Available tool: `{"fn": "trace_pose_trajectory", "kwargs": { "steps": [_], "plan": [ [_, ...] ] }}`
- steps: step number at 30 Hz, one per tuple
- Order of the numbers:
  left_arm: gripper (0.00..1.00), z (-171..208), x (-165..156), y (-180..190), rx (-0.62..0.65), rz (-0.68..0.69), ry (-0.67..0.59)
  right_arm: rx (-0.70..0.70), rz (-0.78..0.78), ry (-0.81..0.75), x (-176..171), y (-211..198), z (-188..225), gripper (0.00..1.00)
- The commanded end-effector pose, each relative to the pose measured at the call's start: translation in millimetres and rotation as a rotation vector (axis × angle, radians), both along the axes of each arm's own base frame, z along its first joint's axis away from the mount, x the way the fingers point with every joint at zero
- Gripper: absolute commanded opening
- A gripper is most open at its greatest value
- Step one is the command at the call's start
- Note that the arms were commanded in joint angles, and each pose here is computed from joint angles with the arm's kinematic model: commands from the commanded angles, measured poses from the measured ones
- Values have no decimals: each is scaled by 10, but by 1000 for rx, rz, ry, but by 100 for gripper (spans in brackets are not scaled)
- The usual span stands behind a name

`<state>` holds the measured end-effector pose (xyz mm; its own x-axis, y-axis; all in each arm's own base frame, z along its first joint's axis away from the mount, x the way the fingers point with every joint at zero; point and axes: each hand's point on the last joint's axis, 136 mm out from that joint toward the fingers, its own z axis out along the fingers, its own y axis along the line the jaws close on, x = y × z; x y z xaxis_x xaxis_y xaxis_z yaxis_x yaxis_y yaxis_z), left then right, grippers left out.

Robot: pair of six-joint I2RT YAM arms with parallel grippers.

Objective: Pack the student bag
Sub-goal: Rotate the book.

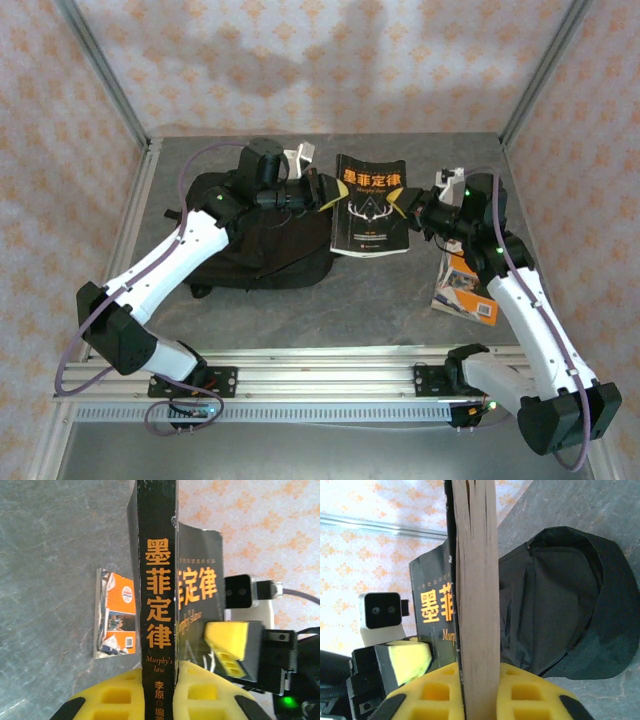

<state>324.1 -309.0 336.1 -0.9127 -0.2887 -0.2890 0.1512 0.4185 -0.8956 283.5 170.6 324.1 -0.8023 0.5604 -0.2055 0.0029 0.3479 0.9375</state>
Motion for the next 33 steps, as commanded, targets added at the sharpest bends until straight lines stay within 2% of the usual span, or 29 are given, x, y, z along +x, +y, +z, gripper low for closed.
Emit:
{"fn": "trace_pose_trajectory", "kwargs": {
  "steps": [1,6,11,14,16,21,22,23,24,26,29,31,33],
  "plan": [
    [16,348,-80,-193,-144,-75,-52,10,39,-93,-83,40,243,4],
    [22,362,-85,-231,-186,-91,-43,8,41,-97,-85,43,244,0],
    [36,309,-75,-284,-206,-110,-15,17,45,-96,-79,53,247,0],
    [36,270,-65,-293,-206,-114,-11,14,44,-97,-78,51,245,0],
    [29,285,-67,-299,-219,-120,-15,5,38,-96,-74,37,238,0],
    [2,316,-24,-242,-215,-100,-33,-74,-10,-67,-61,-69,117,0],
    [0,312,-6,-217,-210,-87,-35,-103,-32,-61,-49,-113,85,3],
    [0,312,21,-191,-204,-68,-38,-150,-60,-34,-48,-177,5,17],
    [0,318,49,-162,-197,-45,-43,-198,-95,-17,-40,-256,-49,36],
    [0,338,113,-100,-187,12,-56,-279,-165,19,-42,-414,-163,69],
    [0,374,262,56,-199,163,-48,-397,-290,171,-119,-713,-410,86],
    [0,455,365,169,-273,282,-43,-321,-279,184,-117,-629,-362,98],
    [0,599,419,265,-349,384,-60,-196,-285,165,-97,-529,-230,99]
  ]
}}
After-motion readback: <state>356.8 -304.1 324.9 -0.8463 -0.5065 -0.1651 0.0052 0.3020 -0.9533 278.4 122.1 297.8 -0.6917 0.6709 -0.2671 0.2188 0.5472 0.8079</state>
